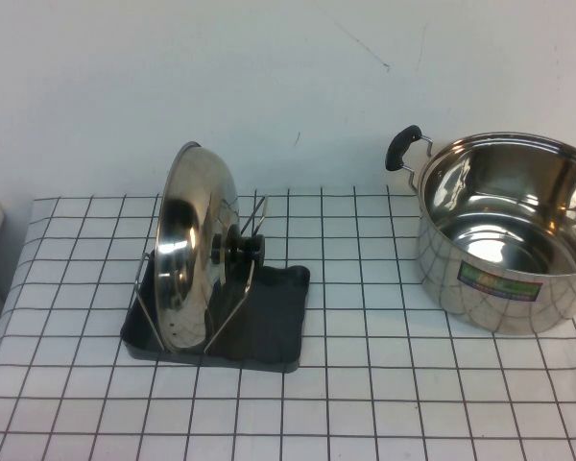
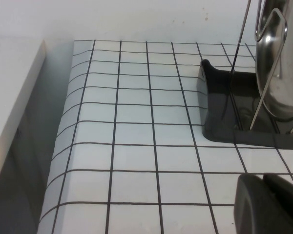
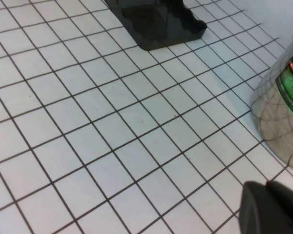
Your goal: Put pot lid on rack
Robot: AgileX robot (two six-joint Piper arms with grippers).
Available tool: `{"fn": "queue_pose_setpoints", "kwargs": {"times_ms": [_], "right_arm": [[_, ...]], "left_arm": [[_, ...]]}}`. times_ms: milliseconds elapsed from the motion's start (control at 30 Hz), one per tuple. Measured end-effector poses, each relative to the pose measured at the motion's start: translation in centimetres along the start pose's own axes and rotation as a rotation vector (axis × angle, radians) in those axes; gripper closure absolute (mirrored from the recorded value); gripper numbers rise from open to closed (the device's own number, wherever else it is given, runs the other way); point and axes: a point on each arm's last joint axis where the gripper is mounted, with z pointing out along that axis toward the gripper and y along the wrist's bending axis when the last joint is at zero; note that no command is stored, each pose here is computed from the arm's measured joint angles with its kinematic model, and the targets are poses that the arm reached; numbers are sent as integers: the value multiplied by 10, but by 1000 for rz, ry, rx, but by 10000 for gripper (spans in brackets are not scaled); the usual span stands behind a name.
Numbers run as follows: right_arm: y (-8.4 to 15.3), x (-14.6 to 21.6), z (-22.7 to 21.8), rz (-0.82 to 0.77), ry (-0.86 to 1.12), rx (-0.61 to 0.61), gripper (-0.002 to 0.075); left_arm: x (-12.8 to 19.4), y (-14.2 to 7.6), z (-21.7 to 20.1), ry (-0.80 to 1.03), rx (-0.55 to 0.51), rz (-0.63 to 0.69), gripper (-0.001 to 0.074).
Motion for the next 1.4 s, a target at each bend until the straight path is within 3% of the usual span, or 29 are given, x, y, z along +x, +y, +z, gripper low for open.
{"fn": "queue_pose_setpoints", "kwargs": {"times_ms": [333, 533, 767, 1000, 1167, 1400], "right_arm": [[0, 1, 6, -24, -44, 30, 727], [2, 19, 31, -69, -107, 195, 727], [4, 59, 45, 138, -47, 459, 727], [0, 84, 54, 229, 26, 674, 727], [-2, 88, 53, 261, 66, 751, 727], [-1, 90, 53, 276, 95, 750, 727]], "left_arm": [[0, 0, 0, 2, 0, 0, 736], [0, 0, 0, 2, 1, -3, 736], [0, 0, 0, 2, 1, -3, 736], [0, 0, 0, 2, 1, -3, 736], [0, 0, 0, 4, 1, -3, 736], [0, 0, 0, 4, 1, -3, 736]]}}
